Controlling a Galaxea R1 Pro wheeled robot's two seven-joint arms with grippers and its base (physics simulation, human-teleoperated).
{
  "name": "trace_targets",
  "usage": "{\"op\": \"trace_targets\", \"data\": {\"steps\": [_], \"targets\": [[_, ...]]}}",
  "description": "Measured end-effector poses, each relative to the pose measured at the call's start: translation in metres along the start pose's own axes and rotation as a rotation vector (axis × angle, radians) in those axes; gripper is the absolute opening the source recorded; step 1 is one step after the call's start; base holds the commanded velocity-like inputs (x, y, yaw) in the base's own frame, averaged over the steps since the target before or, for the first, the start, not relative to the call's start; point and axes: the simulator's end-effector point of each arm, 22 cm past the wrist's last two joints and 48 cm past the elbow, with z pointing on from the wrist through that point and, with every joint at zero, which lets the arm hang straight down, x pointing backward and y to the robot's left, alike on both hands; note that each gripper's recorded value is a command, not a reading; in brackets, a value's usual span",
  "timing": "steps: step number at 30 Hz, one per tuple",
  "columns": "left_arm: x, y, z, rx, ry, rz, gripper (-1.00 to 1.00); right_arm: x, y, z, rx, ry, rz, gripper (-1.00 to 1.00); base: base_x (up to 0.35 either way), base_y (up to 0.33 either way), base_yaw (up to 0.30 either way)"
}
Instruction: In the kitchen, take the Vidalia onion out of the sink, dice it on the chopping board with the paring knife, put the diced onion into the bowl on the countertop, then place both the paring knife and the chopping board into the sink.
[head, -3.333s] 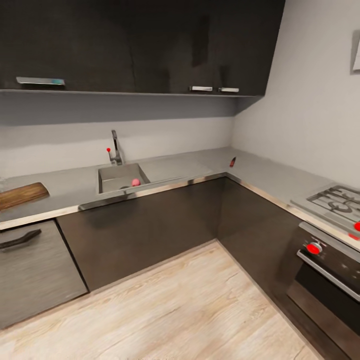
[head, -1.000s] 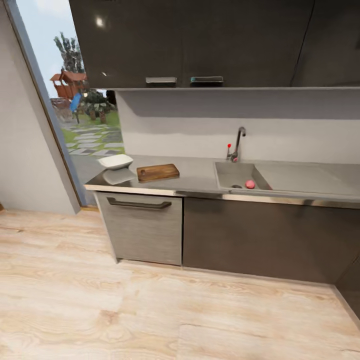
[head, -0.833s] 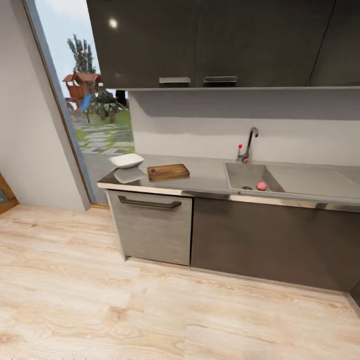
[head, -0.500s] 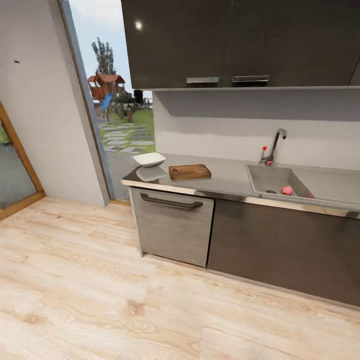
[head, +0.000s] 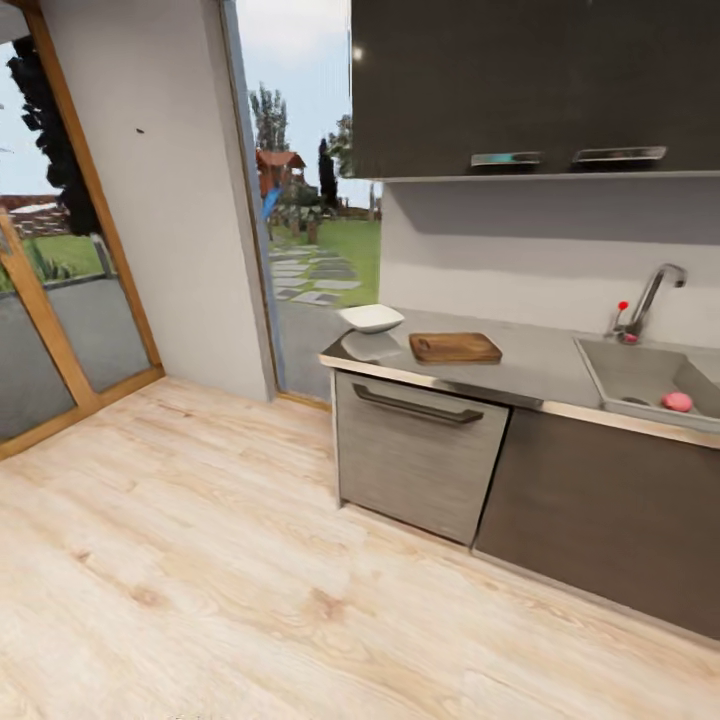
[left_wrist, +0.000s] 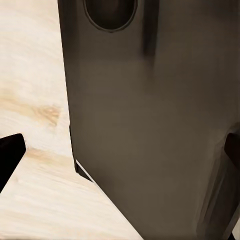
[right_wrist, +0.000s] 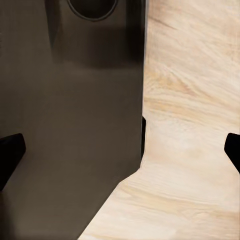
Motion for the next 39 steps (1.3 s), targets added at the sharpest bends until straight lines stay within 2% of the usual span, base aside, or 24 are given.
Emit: {"op": "trace_targets", "data": {"steps": [20,32,39], "targets": [[-0.0002,0.0011,-0.0001,-0.001,-0.002,0.0,1.0,-0.0001,0.0016,-0.0001,-0.003,-0.001,-0.001,1.0,0.184,0.29,0.27],[-0.0003,0.0012,-0.0001,-0.001,-0.002,0.0,1.0,0.0002,0.0016,-0.0001,-0.003,0.0,-0.001,1.0,0.273,0.257,0.155],[-0.0003,0.0012,-0.0001,-0.001,-0.002,0.0,1.0,0.0,0.0019,-0.0001,-0.004,-0.001,-0.001,1.0,0.275,0.255,0.037]]}}
